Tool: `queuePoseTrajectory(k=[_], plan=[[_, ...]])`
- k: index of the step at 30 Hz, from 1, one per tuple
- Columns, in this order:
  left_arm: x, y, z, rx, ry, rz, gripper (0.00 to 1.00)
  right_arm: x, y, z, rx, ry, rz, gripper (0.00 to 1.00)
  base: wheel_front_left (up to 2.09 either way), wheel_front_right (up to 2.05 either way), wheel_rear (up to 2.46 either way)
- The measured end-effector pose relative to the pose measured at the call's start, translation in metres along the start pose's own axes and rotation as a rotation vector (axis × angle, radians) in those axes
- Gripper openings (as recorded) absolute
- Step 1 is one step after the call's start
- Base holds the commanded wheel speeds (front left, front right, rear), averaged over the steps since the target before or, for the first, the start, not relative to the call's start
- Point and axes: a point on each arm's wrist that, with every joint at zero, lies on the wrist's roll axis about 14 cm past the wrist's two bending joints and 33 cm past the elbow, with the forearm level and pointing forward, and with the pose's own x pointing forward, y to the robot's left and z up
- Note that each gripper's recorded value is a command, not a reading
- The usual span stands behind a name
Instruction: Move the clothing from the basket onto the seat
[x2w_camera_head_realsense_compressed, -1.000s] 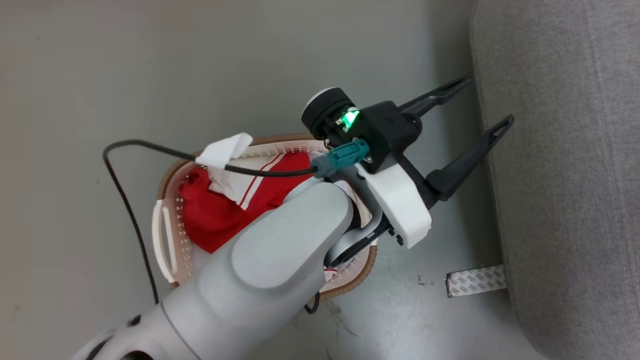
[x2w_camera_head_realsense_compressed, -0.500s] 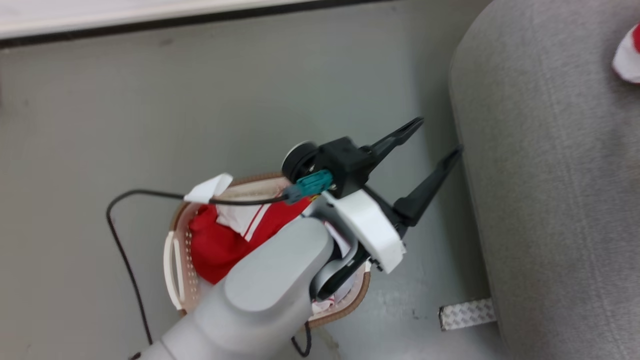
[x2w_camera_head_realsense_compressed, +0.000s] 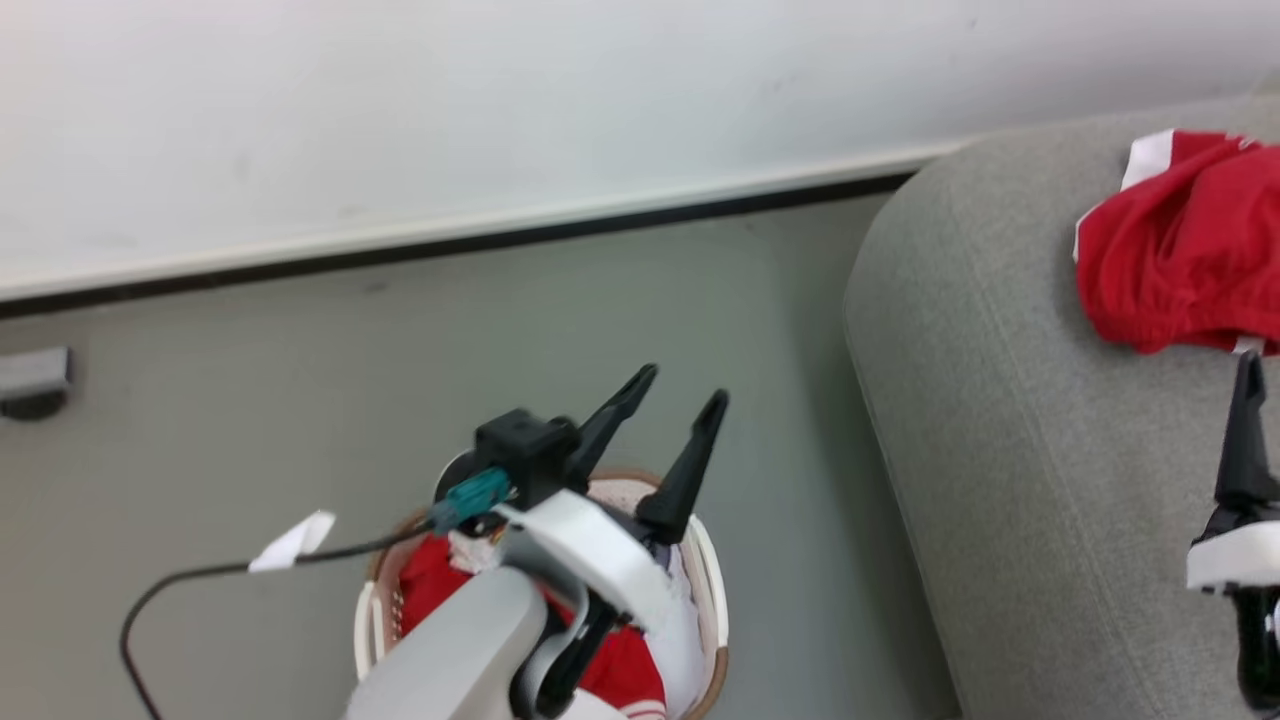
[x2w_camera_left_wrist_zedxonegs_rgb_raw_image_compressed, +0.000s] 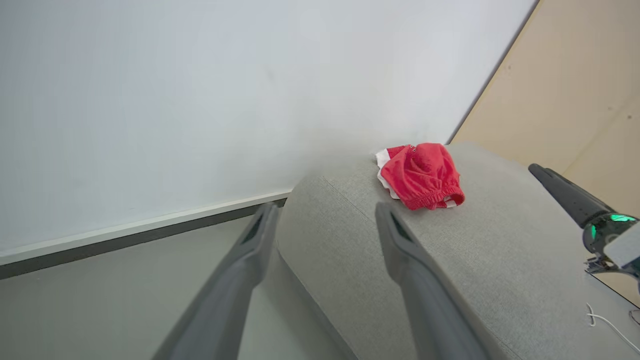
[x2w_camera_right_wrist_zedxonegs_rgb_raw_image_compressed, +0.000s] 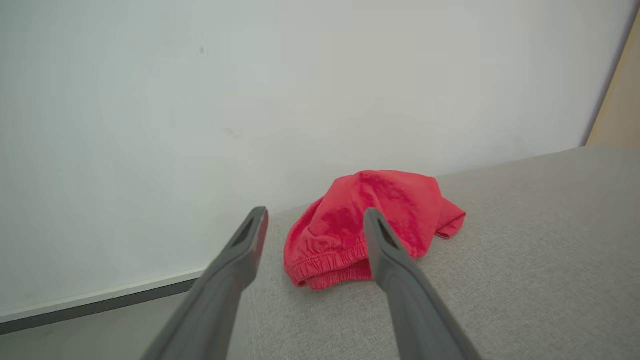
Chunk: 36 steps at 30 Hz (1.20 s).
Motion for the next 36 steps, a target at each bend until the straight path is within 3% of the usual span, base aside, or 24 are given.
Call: queuePoseTrajectory(k=[13,23,36], plan=[[-0.093,0.031,0.025,0.053,-0.099,0.292,1.0,-0.057,0.064,0.042,0.02,-0.134,0.178,1.0,0.0,0.0,0.0],[-0.151,0.064,0.028,0.071,-0.144,0.494,1.0,-0.087,0.104,0.024,-0.001,-0.087,0.305,1.0,0.0,0.0,0.0],[-0.2,0.084,0.019,0.098,-0.128,0.614,1.0,-0.112,0.112,-0.002,0.019,-0.005,0.339,1.0,0.0,0.0,0.0]])
